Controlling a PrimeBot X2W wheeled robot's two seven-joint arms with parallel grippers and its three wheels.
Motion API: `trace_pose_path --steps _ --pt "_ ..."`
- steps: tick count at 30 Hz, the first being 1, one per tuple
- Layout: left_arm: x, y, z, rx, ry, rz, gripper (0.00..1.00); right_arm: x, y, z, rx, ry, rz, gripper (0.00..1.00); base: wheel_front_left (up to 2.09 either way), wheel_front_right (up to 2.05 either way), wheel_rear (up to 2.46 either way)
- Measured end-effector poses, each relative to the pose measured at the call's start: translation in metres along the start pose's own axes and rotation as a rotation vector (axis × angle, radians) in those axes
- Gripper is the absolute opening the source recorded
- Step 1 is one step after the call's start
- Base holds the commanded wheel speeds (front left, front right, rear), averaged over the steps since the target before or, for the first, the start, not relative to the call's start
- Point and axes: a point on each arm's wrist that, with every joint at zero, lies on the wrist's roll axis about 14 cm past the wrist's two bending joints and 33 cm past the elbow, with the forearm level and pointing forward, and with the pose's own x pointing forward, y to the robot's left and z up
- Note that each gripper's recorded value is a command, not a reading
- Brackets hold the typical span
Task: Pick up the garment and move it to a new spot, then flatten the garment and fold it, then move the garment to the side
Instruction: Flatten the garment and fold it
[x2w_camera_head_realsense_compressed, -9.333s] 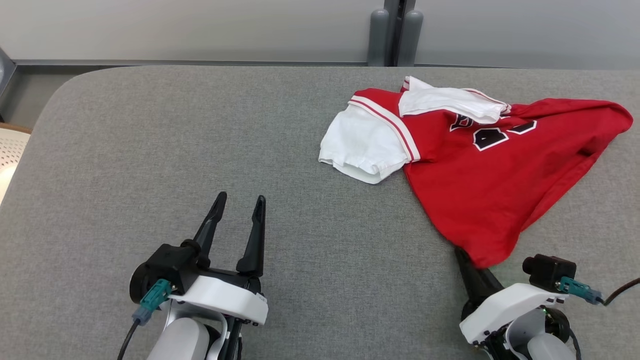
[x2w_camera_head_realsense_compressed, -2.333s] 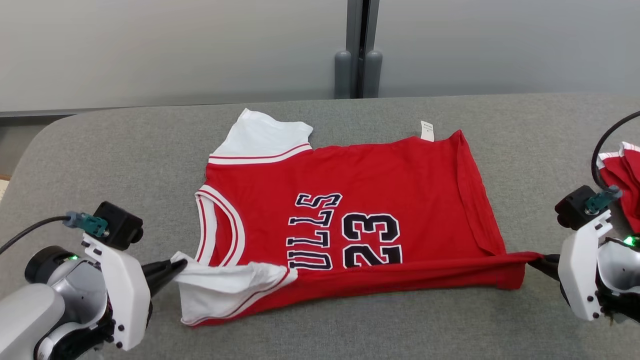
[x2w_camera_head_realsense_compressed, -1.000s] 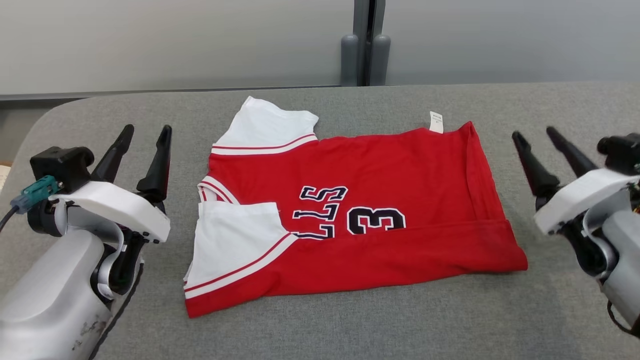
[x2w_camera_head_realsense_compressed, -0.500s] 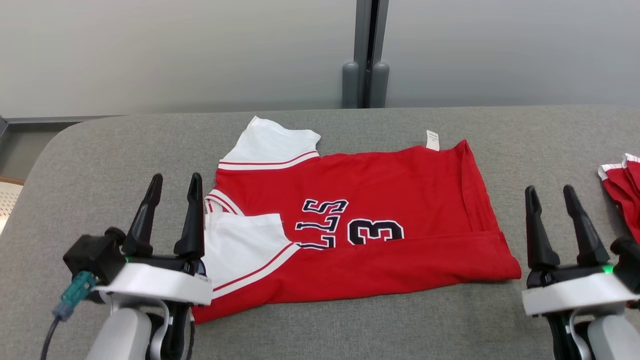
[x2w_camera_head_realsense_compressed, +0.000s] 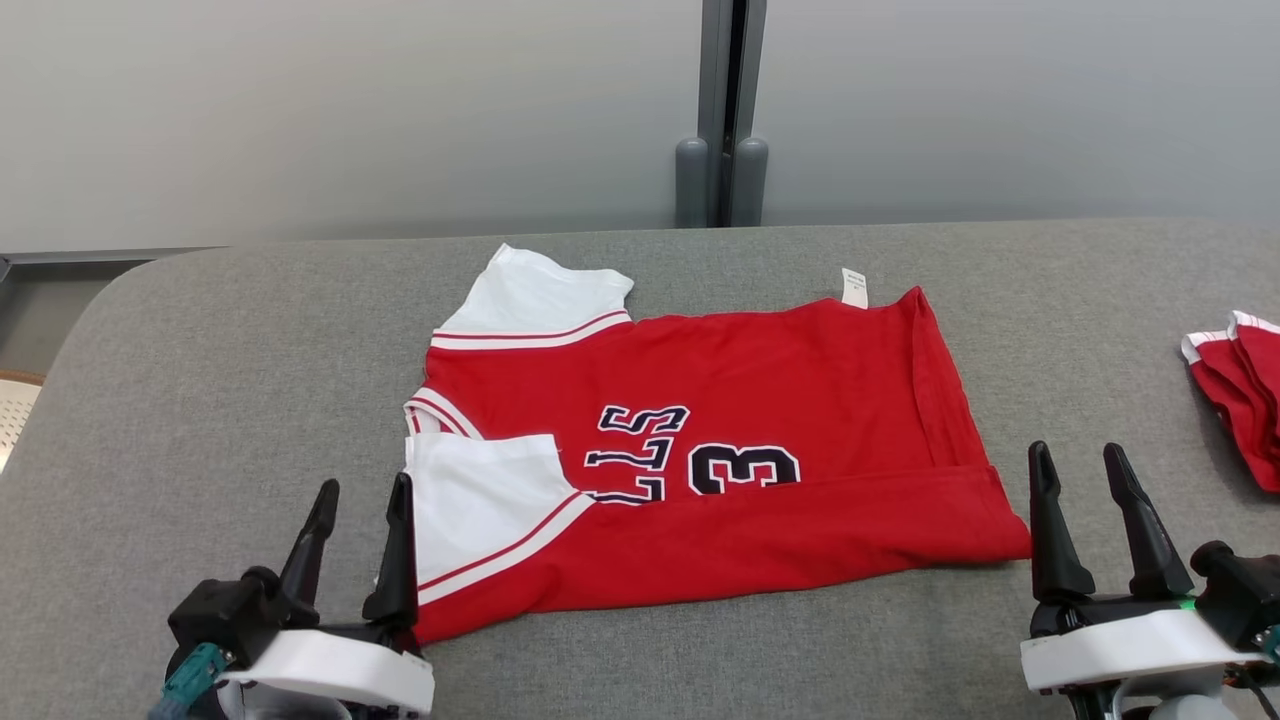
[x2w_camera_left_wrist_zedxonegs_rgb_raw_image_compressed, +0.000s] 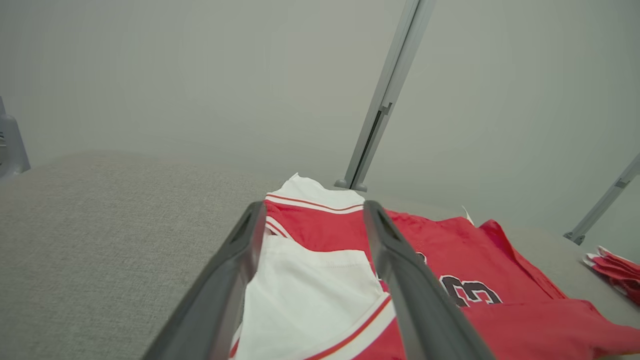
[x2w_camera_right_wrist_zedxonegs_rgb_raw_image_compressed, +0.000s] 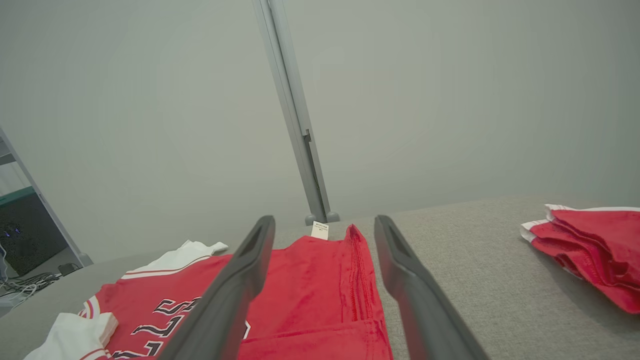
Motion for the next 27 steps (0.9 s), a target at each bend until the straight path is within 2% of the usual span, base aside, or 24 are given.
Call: trace_pose_path --steps 4,8,15,22,26,27 --pt "0.007 0.002 0.006 0.003 -0.016 0.003 1.0 0.002 0.001 0.001 -0.001 -0.003 0.004 1.0 0.0 0.0 0.0" --pt "-0.002 0.004 -0.032 0.056 0.11 0.006 1.0 0.003 0.002 0.001 -0.001 -0.002 0.009 1.0 0.0 0.0 0.0" --pt "-0.013 0.036 -0.089 0.146 0.335 0.119 1.0 0.003 0.001 -0.006 0.004 0.018 0.006 1.0 0.0 0.0 0.0" --pt "-0.012 0.05 -0.108 0.189 0.435 0.169 1.0 0.005 -0.003 -0.009 0.01 0.022 -0.005 1.0 0.0 0.0 0.0" --pt "-0.01 0.049 -0.118 0.201 0.486 0.149 1.0 0.005 -0.007 -0.01 0.008 0.026 -0.016 1.0 0.0 0.0 0.0" --pt "-0.01 0.047 -0.12 0.197 0.498 0.139 0.6 0.005 -0.008 -0.009 0.008 0.024 -0.02 1.0 0.0 0.0 0.0"
